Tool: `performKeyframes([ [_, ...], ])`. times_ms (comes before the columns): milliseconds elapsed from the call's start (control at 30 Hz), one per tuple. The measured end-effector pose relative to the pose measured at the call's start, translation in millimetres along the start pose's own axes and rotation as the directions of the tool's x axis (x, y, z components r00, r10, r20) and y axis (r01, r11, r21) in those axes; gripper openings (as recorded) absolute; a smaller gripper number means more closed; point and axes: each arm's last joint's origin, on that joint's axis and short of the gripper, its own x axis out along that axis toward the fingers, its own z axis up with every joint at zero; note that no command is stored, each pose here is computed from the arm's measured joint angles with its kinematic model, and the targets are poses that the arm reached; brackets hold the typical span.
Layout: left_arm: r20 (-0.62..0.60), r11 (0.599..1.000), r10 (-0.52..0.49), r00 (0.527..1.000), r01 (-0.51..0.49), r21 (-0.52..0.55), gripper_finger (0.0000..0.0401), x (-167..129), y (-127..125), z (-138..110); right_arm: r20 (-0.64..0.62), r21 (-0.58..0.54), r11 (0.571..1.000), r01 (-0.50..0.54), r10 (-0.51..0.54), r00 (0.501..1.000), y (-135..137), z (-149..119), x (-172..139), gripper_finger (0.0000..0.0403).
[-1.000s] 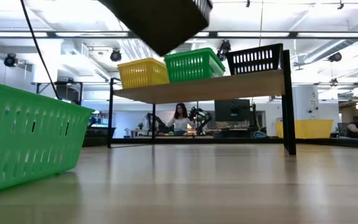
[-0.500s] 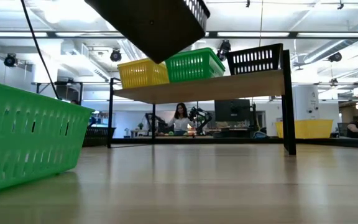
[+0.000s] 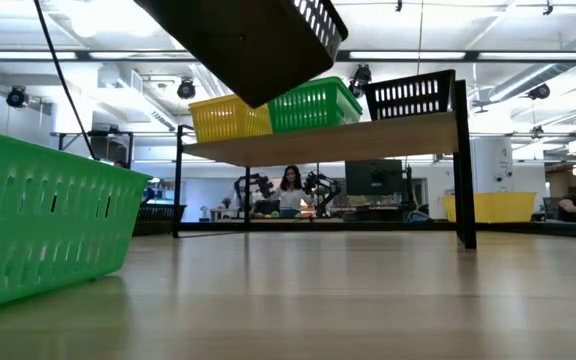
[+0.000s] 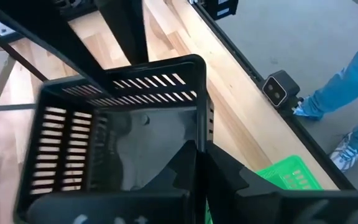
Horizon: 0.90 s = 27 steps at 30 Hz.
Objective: Stack baskets on shelf by color
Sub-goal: Stack the bottom black bin on top of the black bin
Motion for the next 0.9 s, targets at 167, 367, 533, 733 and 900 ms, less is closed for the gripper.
performKeyframes([
  [167,-0.001,1.0,0.002,1.0,-0.002,0.0,0.0001,0.0,0.1,-0.1,0.005,0.015,1.0,0.007,-0.007,1.0,-1.1,-0.5,3.7,0.0076],
  [367,-0.002,1.0,0.025,1.0,-0.025,0.001,0.0001,0.0,0.6,-0.1,-0.003,-0.037,0.999,0.001,-0.001,1.0,-0.8,-3.1,9.7,0.0068],
  [533,-0.004,0.999,0.04,0.999,-0.04,0.001,0.0001,0.0,1.1,-0.2,-0.004,-0.035,0.999,0.001,-0.001,1.0,-0.3,-4.4,13.6,0.0055],
  [733,0.001,0.999,0.048,0.999,-0.048,0.0,0.0013,0.0,1.5,0.3,-0.013,-0.041,0.999,-0.01,0.009,1.0,0.8,-4.8,12.3,0.0013],
  [900,0.045,0.998,0.059,0.997,-0.057,-0.035,0.0086,-3.4,3.1,7.5,-0.046,-0.07,0.997,-0.02,0.016,0.999,3.8,-6.3,7.9,0.0009],
])
